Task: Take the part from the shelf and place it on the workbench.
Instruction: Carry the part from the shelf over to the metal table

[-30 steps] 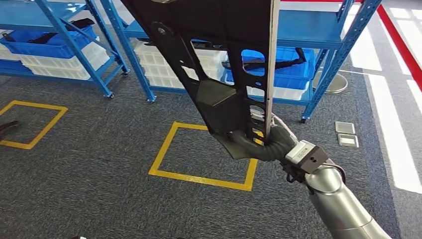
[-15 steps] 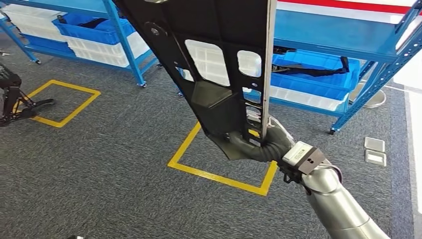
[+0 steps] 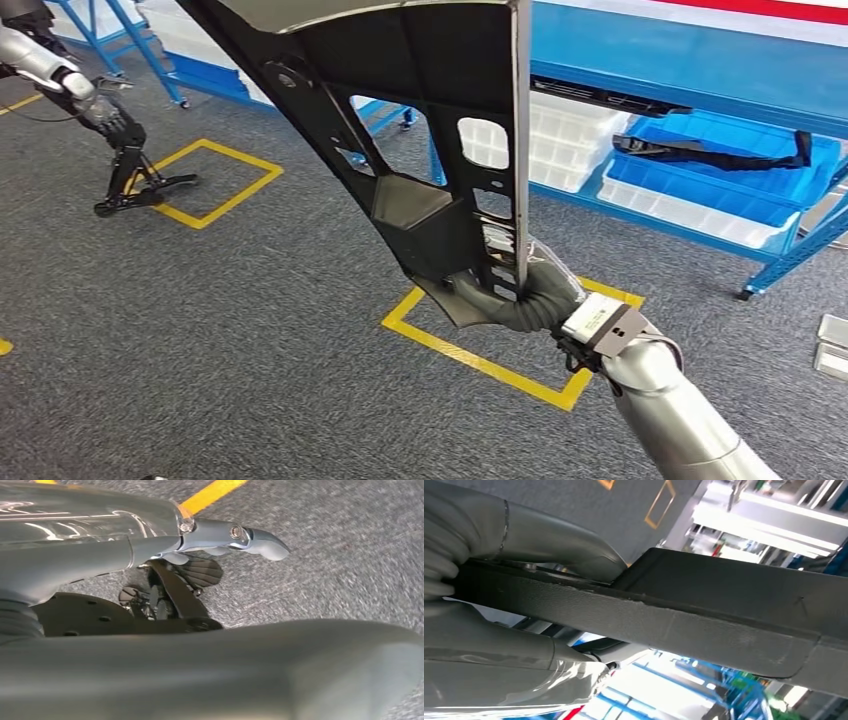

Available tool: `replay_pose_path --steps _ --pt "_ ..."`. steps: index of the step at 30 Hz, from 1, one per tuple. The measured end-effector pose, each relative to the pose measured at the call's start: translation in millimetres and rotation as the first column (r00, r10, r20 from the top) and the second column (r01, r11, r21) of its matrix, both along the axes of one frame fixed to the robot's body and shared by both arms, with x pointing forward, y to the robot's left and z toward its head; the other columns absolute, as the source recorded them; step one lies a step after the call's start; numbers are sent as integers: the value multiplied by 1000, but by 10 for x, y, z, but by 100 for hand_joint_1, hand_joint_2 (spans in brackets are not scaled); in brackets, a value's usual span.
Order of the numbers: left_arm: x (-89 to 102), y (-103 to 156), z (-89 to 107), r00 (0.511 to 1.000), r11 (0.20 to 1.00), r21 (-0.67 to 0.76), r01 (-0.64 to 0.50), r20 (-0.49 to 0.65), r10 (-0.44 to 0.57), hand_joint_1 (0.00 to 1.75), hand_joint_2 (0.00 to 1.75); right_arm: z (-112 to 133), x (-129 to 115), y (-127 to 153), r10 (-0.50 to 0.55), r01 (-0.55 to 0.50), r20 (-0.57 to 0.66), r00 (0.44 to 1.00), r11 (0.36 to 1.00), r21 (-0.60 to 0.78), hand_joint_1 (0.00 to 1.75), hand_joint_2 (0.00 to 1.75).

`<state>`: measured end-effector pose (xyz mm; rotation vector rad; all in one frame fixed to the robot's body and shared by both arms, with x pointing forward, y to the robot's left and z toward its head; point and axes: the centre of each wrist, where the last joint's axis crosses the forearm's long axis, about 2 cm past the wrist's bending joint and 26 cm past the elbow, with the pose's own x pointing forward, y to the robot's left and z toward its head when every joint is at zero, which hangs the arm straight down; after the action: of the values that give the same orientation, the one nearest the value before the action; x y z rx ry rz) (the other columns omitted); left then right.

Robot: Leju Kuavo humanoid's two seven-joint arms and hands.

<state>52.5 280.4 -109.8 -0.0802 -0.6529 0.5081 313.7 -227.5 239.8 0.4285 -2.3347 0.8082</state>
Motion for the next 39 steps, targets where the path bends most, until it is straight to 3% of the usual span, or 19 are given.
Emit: replay_pose_path --steps 12,23,39 --pt "-53 39 -8 999 1000 16 -17 -42 18 0 0 5 -27 58 23 -23 21 1000 1000 -8 175 175" --pt "-91 52 -13 997 1000 12 -14 -80 15 0 0 -210 -154 -12 28 -29 -13 1000 999 -21 175 175" --pt "-34 -18 -5 997 1000 18 20 -73 -18 0 0 -154 -222 -19 48 -46 31 998 998 -45 175 175"
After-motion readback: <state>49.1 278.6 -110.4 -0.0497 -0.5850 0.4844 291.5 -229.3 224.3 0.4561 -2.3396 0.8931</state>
